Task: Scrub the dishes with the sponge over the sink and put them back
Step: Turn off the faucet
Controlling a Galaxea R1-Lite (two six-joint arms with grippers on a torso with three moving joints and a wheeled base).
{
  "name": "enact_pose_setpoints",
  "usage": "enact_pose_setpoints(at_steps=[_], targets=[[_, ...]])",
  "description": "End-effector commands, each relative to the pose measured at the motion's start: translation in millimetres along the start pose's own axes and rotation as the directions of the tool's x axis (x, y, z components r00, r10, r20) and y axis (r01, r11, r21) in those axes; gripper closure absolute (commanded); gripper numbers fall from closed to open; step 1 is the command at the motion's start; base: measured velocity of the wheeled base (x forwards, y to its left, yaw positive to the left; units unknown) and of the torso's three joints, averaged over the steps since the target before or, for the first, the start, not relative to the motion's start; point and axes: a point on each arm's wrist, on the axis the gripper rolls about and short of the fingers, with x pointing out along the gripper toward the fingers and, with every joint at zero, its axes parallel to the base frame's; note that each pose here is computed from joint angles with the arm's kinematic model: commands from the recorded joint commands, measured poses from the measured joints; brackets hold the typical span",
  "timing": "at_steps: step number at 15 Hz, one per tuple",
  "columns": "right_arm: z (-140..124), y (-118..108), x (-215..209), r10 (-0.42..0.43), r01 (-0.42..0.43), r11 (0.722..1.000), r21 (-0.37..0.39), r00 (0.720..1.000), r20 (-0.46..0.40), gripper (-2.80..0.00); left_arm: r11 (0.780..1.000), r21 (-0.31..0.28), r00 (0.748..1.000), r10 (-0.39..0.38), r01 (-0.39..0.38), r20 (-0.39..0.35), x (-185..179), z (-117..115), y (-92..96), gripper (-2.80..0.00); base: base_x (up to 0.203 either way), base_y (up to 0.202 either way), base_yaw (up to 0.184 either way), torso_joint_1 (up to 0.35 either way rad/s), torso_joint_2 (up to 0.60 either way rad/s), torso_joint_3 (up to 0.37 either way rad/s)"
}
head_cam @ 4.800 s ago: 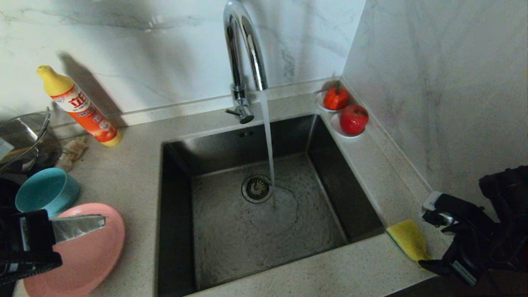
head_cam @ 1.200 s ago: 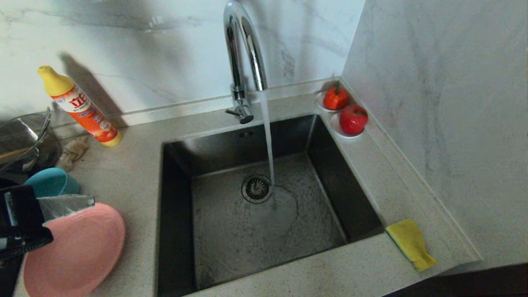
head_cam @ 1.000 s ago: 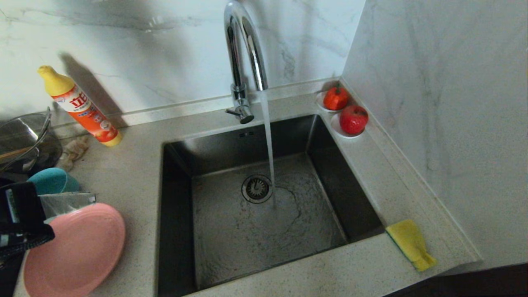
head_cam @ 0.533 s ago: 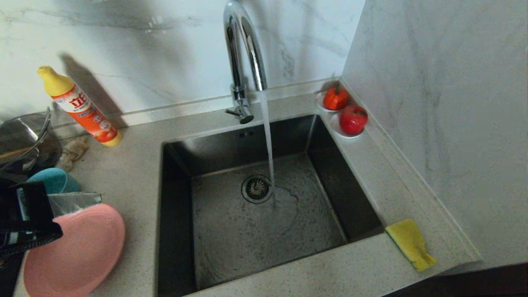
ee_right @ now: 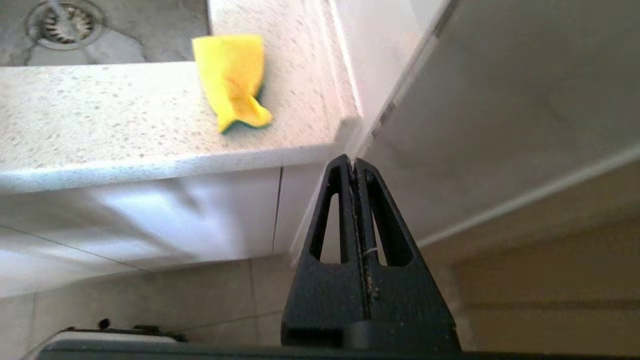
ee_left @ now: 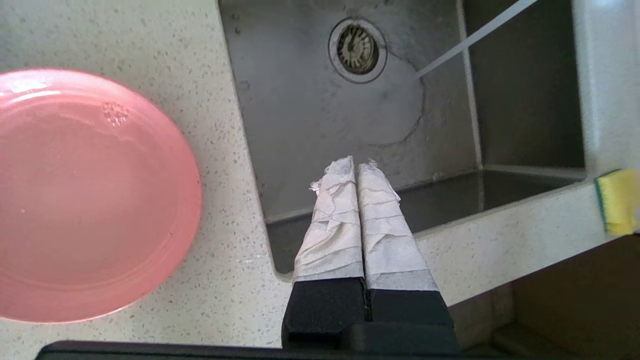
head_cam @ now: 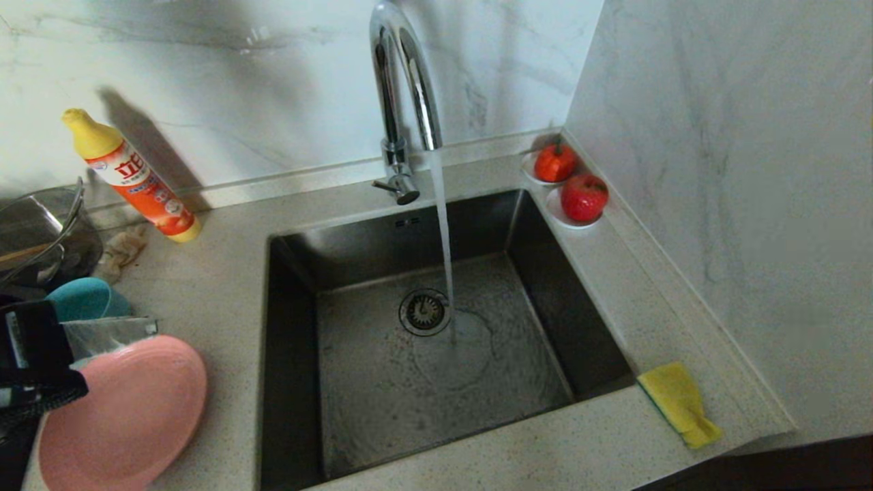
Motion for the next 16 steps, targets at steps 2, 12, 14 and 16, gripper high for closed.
enact_pose_setpoints(at_steps=[2, 12, 14, 16], targets=[[-1, 0, 2, 0.006, -0.005, 1.0, -0.014, 1.0, 0.021, 0.0, 1.0, -0.002, 0.999, -0.016, 0.016, 0.029, -11, -2, 0.4, 0.0, 0.0, 0.0, 0.0, 0.0, 0.0, 0.0], [-9, 2, 3, 0.035, -0.031, 0.988, 0.154, 0.999, -0.022, 0.0, 1.0, -0.005, 0.999, -0.016, 0.017, 0.039, -19, -8, 2.7, 0.0, 0.0, 0.0, 0.0, 0.0, 0.0, 0.0], [-9, 2, 3, 0.035, -0.031, 0.988, 0.154, 0.999, -0.023, 0.0, 1.0, -0.005, 0.999, -0.02, 0.021, 0.041, -20, -9, 2.8, 0.0, 0.0, 0.0, 0.0, 0.0, 0.0, 0.0], [-9, 2, 3, 0.035, -0.031, 0.988, 0.154, 0.999, -0.023, 0.0, 1.0, -0.004, 0.999, -0.022, 0.022, 0.029, -20, -13, 4.1, 0.0, 0.0, 0.0, 0.0, 0.0, 0.0, 0.0]])
